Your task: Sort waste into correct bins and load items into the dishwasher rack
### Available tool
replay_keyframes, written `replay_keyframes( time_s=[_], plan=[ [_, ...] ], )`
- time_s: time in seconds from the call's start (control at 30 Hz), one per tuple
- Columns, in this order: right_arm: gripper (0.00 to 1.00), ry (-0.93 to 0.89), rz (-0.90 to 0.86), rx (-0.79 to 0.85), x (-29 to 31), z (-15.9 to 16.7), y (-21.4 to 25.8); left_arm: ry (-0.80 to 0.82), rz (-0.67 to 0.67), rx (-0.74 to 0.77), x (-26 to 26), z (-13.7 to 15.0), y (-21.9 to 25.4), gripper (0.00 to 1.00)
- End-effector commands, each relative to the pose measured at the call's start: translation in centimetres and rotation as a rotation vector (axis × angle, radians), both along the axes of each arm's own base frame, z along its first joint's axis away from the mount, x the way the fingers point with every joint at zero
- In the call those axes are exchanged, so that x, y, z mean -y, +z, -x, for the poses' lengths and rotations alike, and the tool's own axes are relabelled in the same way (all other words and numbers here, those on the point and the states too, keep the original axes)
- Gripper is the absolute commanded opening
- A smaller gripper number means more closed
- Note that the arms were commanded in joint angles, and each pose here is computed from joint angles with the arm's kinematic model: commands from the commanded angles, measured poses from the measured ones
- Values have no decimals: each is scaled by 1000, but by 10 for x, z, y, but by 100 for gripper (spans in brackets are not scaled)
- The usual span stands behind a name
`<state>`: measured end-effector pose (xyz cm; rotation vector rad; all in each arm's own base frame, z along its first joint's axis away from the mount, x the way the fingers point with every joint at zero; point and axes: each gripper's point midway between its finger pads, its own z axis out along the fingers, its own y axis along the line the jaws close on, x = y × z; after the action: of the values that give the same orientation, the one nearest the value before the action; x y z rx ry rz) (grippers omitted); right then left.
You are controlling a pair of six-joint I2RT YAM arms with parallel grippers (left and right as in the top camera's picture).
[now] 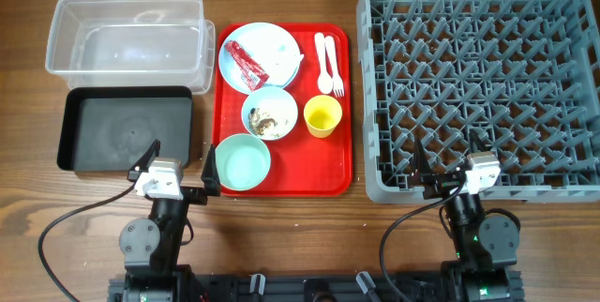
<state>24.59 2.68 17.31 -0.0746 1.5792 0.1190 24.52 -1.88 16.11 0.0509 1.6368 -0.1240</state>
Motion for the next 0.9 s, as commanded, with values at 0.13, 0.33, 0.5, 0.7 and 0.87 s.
replay_keyframes(
  time_s=[0.13, 0.33, 0.5, 0.7, 0.87],
  plan=[
    [100, 10, -2, 12, -1, 1, 2, 2, -20, 4, 0, 0, -2, 100],
    [100, -27, 2, 20, 5, 0, 4, 2, -20, 4, 0, 0, -2, 100],
    [100, -32, 1, 23, 6, 0, 5, 5, -21, 3, -1, 0, -2, 100],
    [100, -33, 0, 35, 6, 0, 8, 5, -20, 3, -1, 0, -2, 100],
    [100, -33, 0, 34, 6, 0, 8, 5, -20, 4, -1, 0, -2, 100]
  ],
)
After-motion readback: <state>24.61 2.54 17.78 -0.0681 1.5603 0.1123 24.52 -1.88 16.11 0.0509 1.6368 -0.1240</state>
